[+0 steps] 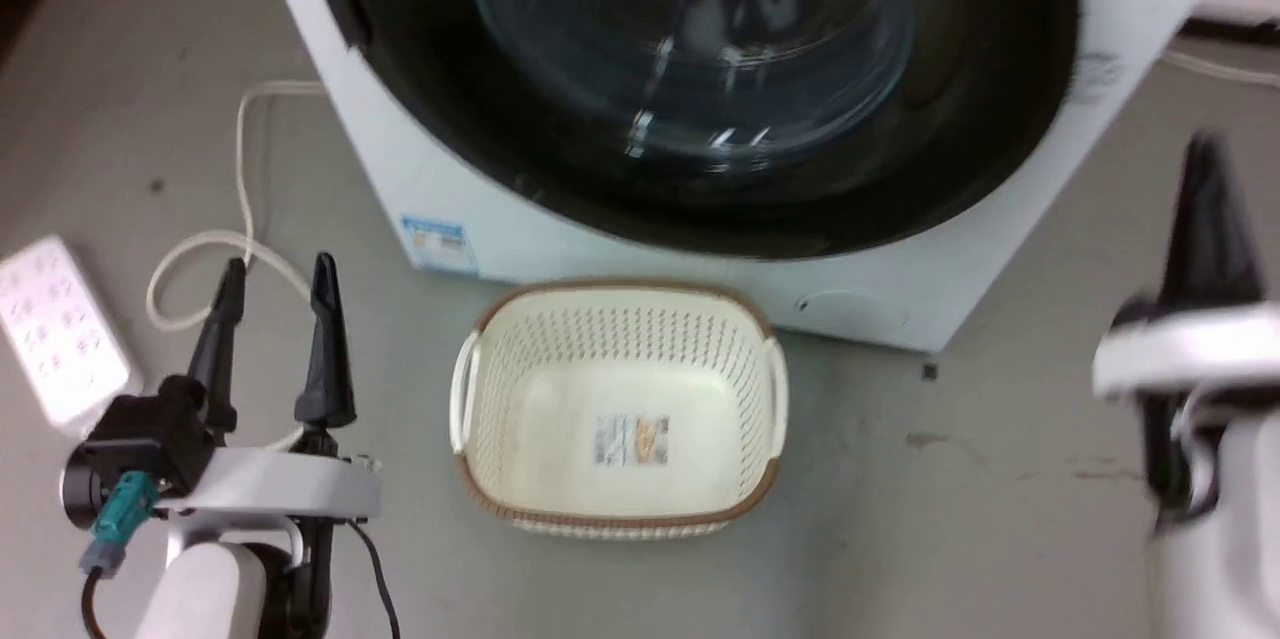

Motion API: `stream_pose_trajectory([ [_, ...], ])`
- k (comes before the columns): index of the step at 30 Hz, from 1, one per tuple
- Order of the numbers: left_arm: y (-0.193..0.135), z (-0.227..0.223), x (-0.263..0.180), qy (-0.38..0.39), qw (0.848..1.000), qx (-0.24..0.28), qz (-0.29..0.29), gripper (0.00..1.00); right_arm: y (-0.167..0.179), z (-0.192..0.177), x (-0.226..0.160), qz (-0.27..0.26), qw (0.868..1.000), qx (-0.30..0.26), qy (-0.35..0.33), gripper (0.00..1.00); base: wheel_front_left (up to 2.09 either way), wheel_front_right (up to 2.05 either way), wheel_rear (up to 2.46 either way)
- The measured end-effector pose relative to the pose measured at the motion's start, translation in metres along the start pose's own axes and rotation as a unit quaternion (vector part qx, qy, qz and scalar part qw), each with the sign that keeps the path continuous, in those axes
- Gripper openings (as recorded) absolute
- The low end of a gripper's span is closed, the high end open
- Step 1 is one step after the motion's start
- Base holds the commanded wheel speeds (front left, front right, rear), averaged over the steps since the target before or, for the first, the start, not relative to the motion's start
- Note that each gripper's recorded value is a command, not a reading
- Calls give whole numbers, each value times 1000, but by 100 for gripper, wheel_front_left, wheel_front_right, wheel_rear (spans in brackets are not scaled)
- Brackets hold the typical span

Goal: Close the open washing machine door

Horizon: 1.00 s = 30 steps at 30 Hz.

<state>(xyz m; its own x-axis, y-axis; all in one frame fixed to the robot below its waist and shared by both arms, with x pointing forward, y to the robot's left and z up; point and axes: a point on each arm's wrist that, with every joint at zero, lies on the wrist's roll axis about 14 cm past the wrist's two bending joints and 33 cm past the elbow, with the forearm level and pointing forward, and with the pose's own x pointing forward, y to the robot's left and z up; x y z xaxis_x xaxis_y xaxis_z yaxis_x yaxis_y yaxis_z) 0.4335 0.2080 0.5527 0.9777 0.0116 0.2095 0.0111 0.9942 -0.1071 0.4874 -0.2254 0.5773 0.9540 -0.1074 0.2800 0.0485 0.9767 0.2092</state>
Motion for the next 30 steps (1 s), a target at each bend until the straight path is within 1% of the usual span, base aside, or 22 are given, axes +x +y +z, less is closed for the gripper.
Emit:
stream_pose_trajectory([
  [8, -33, 17, -4, -16, 999, -10, -44, 100, -7, -7, -84, 11, 998, -37, 56, 0, 0, 0, 0],
  [15, -53, 13, -10, 7, 997, -7, -71, 100, -8, -10, -129, 15, 994, -52, 95, 0, 0, 0, 0],
  [16, -55, 10, -11, 16, 997, -3, -75, 100, -9, -10, -132, 14, 994, -52, 96, 14, 0, 0, 0],
  [17, -58, 5, -12, 28, 997, 1, -79, 100, -9, -10, -135, 14, 994, -52, 98, 37, 0, 0, 0],
  [18, -60, 2, -14, 35, 996, 5, -83, 100, -8, -10, -137, 15, 994, -52, 99, 100, 0, 0, 0],
  [25, -64, -6, -18, 53, 994, 11, -90, 100, -5, -5, -139, 19, 994, -53, 95, 100, 0, 0, 0],
  [30, -61, -10, -20, 61, 994, 12, -85, 100, -3, -2, -137, 21, 994, -53, 91, 100, 0, 0, 0],
])
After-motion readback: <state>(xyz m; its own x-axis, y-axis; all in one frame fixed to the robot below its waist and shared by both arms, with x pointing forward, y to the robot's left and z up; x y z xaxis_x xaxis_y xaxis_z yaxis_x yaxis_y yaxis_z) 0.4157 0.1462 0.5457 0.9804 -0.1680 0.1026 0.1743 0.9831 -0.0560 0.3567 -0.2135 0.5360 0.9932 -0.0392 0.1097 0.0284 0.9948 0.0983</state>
